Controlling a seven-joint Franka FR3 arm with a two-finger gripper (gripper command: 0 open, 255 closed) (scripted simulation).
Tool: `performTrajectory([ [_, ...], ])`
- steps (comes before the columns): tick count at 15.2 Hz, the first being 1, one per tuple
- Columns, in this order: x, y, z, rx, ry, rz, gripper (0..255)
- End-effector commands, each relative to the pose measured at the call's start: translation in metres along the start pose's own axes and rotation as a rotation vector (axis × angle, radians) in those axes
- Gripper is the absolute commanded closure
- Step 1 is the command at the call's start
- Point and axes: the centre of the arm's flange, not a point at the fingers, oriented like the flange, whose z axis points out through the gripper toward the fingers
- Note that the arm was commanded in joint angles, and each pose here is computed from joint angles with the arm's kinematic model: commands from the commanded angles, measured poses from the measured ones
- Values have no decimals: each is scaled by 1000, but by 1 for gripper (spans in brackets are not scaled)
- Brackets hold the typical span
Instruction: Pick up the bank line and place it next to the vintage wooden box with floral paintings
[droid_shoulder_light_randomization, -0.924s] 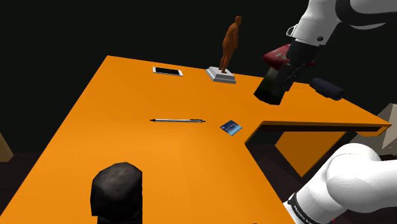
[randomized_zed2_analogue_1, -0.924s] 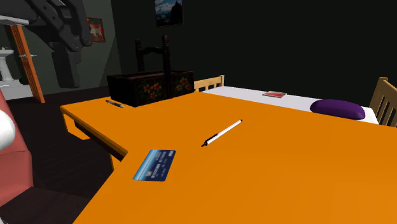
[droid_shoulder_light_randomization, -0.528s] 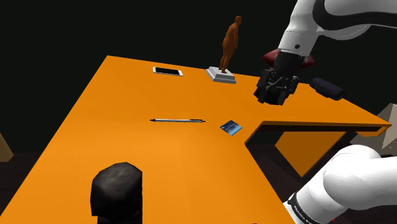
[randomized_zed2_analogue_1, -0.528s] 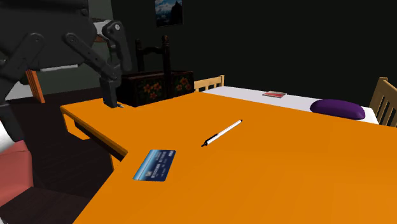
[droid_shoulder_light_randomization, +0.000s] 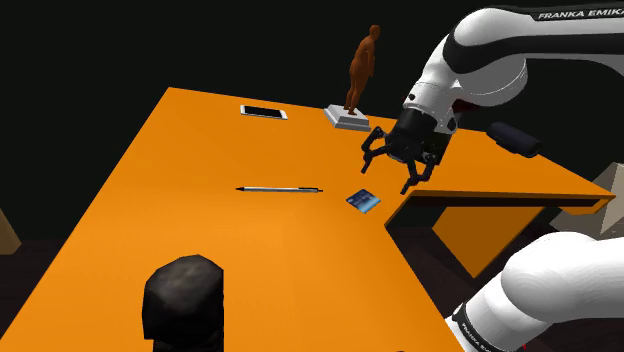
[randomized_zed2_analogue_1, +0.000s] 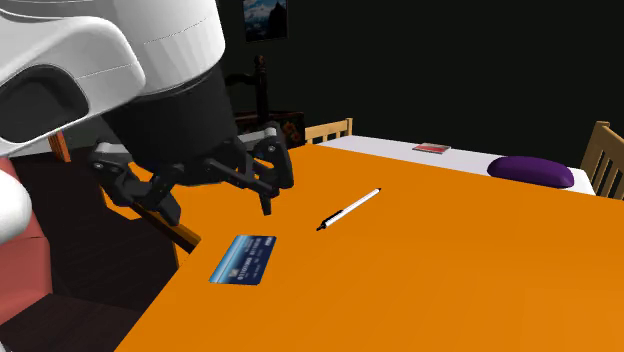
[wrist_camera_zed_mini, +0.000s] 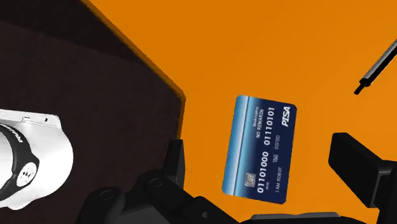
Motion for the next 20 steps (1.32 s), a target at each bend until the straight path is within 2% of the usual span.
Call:
performTrajectory([
  [1, 9, -8, 16, 67, -70, 195, 0],
  [9, 7, -11, 56, 67, -70, 195, 0],
  [16, 7, -11, 56, 67, -70, 195, 0],
  [17, 7, -11, 56, 67, -70, 195, 255],
  [20, 7, -11, 56, 67, -70, 195, 255],
])
